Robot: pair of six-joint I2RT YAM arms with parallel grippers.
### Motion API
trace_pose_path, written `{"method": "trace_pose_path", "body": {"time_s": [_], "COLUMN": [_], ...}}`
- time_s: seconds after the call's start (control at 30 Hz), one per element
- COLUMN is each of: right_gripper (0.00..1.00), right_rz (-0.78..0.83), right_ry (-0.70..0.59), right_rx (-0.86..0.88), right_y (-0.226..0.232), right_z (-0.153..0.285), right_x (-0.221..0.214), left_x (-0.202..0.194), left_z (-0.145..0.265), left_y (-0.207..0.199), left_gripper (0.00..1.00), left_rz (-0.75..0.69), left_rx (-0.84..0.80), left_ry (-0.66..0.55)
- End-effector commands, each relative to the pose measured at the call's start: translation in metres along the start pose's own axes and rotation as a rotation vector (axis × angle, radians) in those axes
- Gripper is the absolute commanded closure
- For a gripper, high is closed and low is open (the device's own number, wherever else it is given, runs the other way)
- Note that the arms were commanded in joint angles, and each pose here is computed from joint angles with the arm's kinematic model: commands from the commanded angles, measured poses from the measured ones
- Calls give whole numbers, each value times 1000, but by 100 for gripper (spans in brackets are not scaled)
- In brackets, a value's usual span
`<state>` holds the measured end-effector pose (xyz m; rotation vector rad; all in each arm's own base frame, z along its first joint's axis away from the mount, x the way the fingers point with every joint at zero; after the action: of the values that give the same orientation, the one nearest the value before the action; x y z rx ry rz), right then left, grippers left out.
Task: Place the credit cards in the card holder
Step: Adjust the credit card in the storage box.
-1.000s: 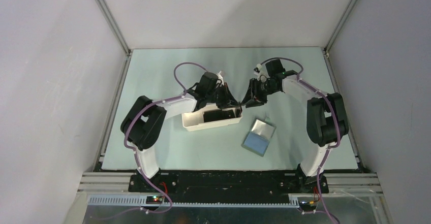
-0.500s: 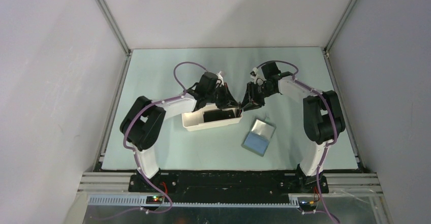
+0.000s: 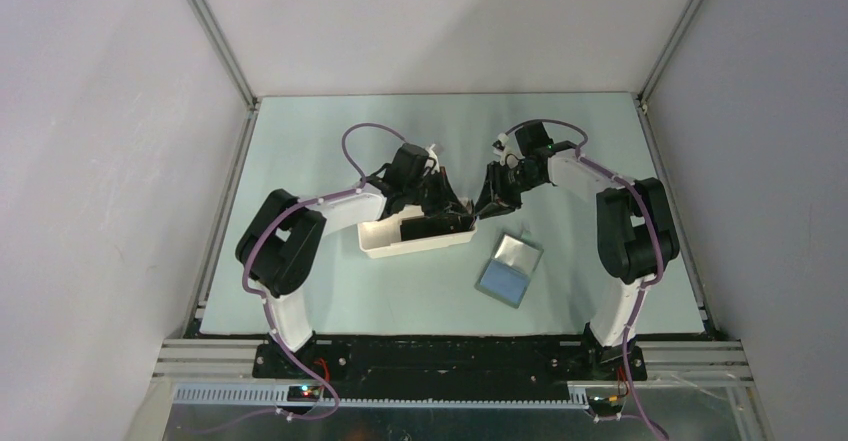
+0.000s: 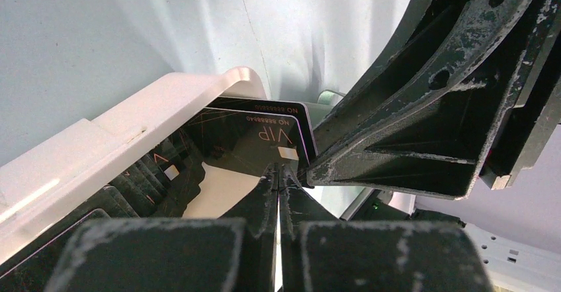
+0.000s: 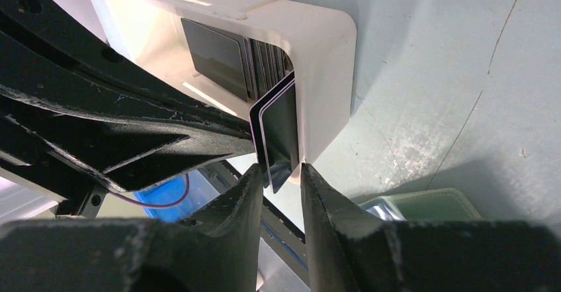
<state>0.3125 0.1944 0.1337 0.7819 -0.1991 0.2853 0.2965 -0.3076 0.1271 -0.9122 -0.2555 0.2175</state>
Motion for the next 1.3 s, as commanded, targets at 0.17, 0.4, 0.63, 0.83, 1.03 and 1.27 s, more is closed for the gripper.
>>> {"method": "trace_pose_path", "body": {"time_s": [0.17, 0.4, 0.63, 0.83, 1.03, 1.27], "right_gripper": [61, 57, 57, 57, 57, 59], "right_rz": [17, 17, 14, 10, 5, -9], "right_ry": [-17, -20, -21, -36, -58, -65], "right_rx": [49, 54, 50, 44, 59, 55], "right_y": [6, 7, 6, 3, 2, -2], "right_z": [7, 8, 9, 17, 24, 28], "right_x": [2, 3, 3, 4, 5, 5], "left_x": [8, 10, 13, 13, 9, 11], "left_z": [17, 18, 15, 9, 4, -1], "left_y": [-18, -19, -24, -25, -27, -26], "left_gripper": [64, 54, 53, 51, 50, 56], "left_rz": [-20, -13, -13, -20, -21, -25], "left_rx": [-48, -45, -54, -53, -54, -49], "left_ry": [-45, -62, -69, -61, -44, -46]}}
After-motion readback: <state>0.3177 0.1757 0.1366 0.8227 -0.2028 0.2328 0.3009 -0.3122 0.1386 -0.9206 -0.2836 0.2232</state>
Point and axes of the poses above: each gripper's point midway between its finger pads, its own z axis back along the fingers, its own y axis along the line the jaws close on, x = y × z, the point moved 6 cm from there along z, back along the fingers, and after that the axes turned 13 degrees about z, right-handed, at the moved point
